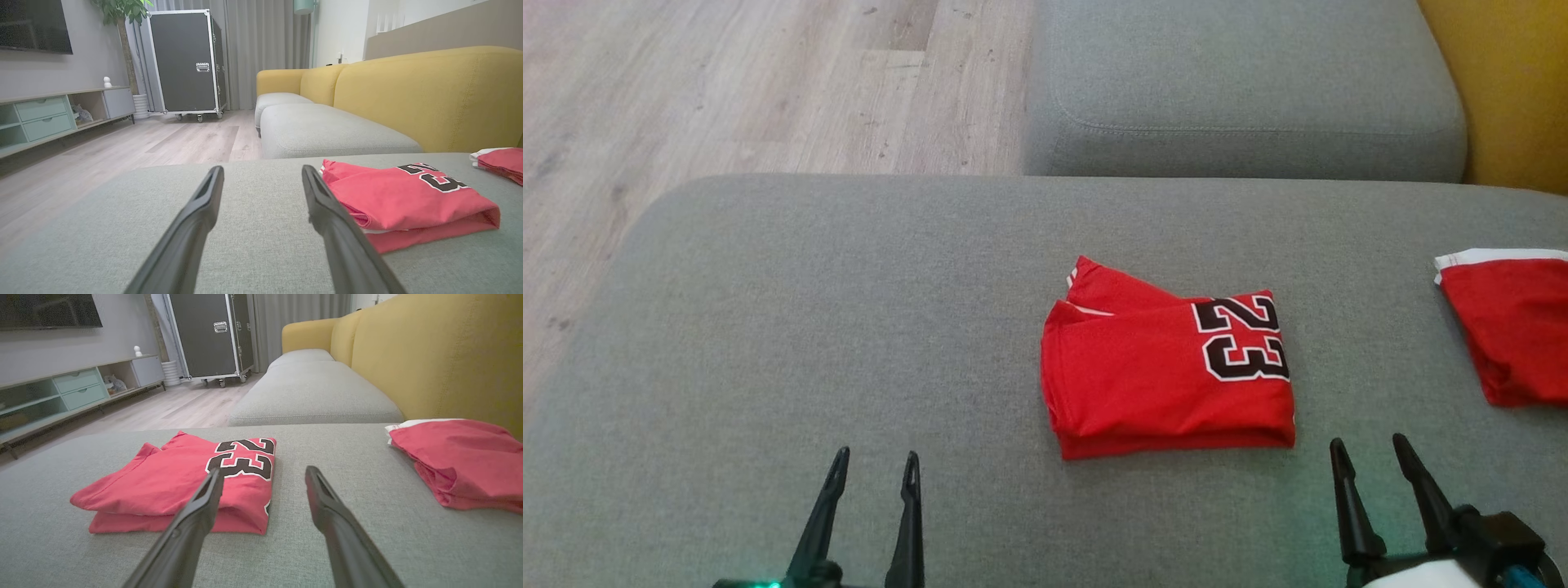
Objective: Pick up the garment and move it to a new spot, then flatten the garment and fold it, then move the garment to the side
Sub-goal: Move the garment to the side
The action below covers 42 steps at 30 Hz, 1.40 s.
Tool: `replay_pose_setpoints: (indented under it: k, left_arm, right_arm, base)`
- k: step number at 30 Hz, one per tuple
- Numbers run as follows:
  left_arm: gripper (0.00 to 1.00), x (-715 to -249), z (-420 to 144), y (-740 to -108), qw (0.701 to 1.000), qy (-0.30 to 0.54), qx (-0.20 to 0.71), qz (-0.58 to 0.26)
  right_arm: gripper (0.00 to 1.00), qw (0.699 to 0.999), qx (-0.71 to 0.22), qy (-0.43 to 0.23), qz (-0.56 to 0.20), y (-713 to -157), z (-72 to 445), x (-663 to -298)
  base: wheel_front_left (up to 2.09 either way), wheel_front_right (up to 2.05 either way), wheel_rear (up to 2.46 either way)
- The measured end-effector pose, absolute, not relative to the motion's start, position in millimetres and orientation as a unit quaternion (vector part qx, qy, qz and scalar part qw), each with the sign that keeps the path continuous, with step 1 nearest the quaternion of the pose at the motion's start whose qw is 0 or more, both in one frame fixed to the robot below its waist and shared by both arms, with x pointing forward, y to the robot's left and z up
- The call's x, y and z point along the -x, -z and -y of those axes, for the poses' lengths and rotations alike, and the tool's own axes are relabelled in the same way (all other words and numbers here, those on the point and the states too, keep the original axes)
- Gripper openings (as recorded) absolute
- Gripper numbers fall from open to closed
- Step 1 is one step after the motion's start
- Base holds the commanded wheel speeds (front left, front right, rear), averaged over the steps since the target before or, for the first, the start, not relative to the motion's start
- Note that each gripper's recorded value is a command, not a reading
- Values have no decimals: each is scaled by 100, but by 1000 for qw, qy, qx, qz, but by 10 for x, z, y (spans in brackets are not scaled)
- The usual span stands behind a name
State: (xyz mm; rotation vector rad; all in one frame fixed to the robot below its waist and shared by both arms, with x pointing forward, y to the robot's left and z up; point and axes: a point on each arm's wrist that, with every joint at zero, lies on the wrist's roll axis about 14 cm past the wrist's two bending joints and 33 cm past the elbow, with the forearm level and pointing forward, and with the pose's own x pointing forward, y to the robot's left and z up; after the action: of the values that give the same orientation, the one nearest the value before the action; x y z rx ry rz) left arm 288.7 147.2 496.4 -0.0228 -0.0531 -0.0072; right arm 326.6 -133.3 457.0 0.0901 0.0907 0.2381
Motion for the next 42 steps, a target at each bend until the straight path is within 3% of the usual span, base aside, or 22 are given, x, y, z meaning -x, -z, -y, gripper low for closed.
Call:
replay_pose_setpoints:
  k: [9,21,26,28,29,37,42]
  left_arm:
    - [100,-2908,-1451,-4871,1000,9,27,8]
    - [100,-3038,-1324,-4794,998,39,39,-11]
    - [100,-3111,-1303,-4785,998,40,41,-13]
    - [100,-3115,-1305,-4749,998,39,42,-20]
    - [100,-3121,-1304,-4738,998,39,41,-22]
    - [100,-3243,-1166,-4681,996,63,47,-32]
    - [100,-3496,-972,-4671,993,99,51,-30]
  right_arm:
    - [100,985,-54,-139,-87,-4332,1232,-3351]
    - [100,966,-74,-146,-200,-4035,1185,-4047]
    - [100,944,-122,-143,-269,-3814,1062,-4144]
    - [50,927,-153,-154,-307,-3710,916,-4075]
    - [0,922,-168,-158,-311,-3714,860,-4073]
    - [0,939,-162,-147,-266,-3926,1202,-4312]
    - [0,965,-86,-103,-226,-4147,1996,-4577]
  base:
    - [0,0,0]
    - [0,0,0]
    - [0,0,0]
    - [0,0,0]
    - [0,0,0]
    - [0,0,0]
    - [0,0,0]
